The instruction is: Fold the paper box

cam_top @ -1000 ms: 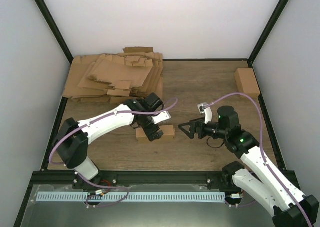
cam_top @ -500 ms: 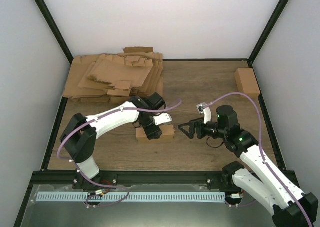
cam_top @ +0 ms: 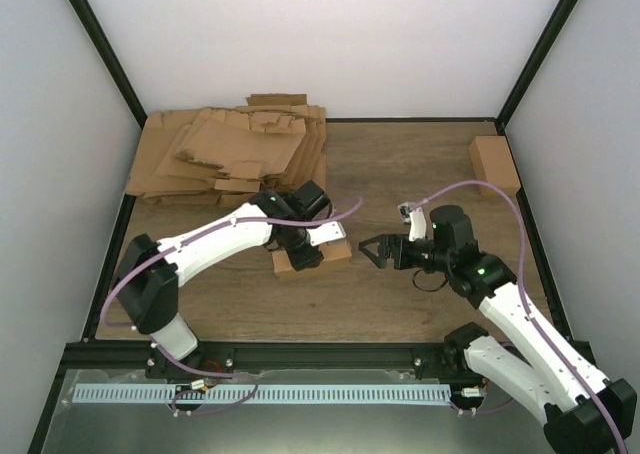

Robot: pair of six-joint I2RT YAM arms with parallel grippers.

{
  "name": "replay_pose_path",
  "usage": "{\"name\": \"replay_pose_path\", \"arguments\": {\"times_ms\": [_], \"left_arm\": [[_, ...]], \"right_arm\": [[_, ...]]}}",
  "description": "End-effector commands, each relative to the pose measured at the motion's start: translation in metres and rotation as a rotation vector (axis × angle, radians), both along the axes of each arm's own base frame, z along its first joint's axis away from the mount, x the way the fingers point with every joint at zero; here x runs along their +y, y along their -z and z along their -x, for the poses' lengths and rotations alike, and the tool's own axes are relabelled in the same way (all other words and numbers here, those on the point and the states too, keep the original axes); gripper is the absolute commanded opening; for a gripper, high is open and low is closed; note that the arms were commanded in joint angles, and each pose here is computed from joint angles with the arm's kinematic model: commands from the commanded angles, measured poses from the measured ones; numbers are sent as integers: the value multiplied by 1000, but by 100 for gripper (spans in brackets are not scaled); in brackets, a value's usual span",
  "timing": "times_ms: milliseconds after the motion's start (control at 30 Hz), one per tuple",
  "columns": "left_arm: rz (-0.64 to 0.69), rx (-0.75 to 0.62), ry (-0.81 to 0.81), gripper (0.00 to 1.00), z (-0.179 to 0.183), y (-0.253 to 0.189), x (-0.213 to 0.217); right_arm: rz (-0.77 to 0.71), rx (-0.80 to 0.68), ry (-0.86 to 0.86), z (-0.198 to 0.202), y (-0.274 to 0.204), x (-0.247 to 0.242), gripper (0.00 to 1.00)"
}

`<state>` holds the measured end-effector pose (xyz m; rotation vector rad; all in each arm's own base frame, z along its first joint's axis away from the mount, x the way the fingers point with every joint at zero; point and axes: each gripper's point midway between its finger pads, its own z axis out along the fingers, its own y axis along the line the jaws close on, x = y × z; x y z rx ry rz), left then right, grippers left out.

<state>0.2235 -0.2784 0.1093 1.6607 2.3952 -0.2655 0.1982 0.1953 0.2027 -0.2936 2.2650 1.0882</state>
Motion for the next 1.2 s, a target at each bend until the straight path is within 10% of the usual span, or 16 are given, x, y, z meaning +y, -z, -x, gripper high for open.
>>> {"name": "replay_pose_path", "arguments": {"times_ms": [0, 633, 1167], "left_arm": [[94, -152, -5, 41, -6, -39, -4], [351, -647, 101, 41, -27, -104, -29], [458, -728, 225, 42, 1, -118, -29]], "right_arm": [[-17, 97, 211, -21, -25, -14, 100], [-494, 851, 303, 12, -96, 24, 97], [-595, 955, 403, -3, -77, 21, 97]]}}
